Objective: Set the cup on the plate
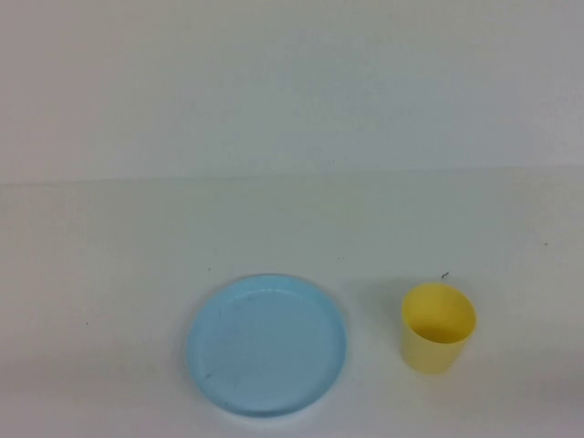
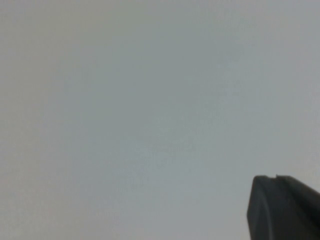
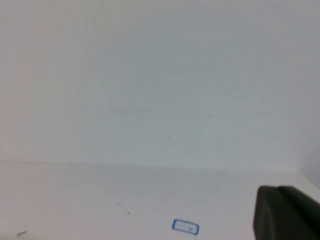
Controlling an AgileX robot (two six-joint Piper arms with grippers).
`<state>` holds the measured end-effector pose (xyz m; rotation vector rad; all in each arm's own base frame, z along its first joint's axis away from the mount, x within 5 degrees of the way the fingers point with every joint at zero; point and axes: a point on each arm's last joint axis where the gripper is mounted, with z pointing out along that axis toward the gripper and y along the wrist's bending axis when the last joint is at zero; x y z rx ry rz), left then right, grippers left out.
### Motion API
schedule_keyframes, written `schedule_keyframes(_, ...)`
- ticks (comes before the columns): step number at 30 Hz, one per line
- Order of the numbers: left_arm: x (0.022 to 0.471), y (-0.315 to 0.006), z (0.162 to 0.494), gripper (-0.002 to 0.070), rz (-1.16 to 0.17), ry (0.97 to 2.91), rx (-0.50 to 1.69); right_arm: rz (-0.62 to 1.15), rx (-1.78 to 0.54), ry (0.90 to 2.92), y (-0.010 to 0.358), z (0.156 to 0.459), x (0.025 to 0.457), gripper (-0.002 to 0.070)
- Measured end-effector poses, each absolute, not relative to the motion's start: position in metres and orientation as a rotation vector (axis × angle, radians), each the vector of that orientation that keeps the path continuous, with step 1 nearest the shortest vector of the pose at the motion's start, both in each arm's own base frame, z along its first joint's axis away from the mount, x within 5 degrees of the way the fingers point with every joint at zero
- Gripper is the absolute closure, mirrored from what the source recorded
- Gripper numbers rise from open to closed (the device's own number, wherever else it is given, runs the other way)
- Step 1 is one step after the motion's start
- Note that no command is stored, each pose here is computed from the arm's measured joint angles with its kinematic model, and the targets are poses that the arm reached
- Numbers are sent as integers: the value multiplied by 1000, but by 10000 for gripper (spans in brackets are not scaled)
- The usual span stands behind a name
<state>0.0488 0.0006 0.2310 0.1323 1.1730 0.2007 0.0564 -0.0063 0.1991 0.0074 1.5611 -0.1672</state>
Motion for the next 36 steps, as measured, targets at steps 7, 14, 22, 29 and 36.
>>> schedule_keyframes(7, 48, 1, 232, 674, 54, 1166, 33, -170, 7, 1521, -6, 203, 56, 676)
schedule_keyframes(14, 46, -1, 240, 673, -108, 1119, -52, -171, 8, 1486, -6, 206, 56, 676)
schedule_keyframes(22, 19, -4, 330, 674, -4, 1043, 63, -169, 12, 1236, -5, 258, 45, 676)
schedule_keyframes(29, 40, 11, 371, 673, 85, 1493, -89, -288, -80, 1036, 0, 328, 21, 676)
schedule_keyframes(36, 76, 5, 373, 674, -26, 1640, -98, -302, -62, 1225, -5, 349, 32, 676)
